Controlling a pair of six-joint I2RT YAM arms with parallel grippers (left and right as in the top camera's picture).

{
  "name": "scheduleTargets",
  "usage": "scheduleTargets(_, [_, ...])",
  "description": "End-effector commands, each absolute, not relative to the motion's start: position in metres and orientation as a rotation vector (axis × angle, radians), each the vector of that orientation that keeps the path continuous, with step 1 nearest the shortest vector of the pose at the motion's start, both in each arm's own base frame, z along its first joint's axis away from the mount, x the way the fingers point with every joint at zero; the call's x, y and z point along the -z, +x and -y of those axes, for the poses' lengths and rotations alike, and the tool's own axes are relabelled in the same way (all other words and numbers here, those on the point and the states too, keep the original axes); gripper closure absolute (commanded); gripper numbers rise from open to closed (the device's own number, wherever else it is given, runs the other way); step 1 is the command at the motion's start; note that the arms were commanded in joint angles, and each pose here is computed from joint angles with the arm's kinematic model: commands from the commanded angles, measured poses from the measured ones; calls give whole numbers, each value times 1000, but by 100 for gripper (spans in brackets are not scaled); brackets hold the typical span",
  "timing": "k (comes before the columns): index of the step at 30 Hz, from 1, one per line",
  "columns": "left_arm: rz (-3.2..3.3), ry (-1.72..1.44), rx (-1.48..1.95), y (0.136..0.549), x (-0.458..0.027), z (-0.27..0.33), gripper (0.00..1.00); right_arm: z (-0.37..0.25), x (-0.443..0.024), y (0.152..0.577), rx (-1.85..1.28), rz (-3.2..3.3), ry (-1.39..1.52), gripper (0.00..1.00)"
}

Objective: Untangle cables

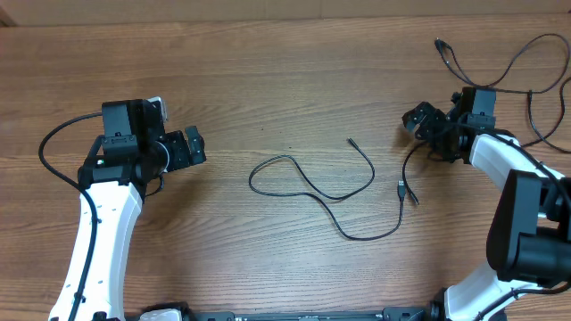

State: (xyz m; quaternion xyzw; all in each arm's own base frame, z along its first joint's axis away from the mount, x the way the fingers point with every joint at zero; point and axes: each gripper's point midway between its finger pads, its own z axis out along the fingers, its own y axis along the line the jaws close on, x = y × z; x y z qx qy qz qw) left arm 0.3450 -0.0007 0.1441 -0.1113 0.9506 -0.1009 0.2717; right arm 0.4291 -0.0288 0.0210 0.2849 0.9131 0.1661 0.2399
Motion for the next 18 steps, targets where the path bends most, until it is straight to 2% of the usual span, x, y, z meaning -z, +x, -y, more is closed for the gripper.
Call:
scheduleTargets(1, [-2547, -272, 257, 346, -149, 0, 0, 37, 9, 425, -370, -2530, 824, 0])
scheduleTargets(8, [-2547, -272, 257, 346, -149, 0, 1, 55, 37, 463, -358, -2388, 793, 0])
scheduleTargets(18, [-2547, -272, 257, 346, -149, 0, 0, 148, 20, 477, -187, -2144, 960, 0])
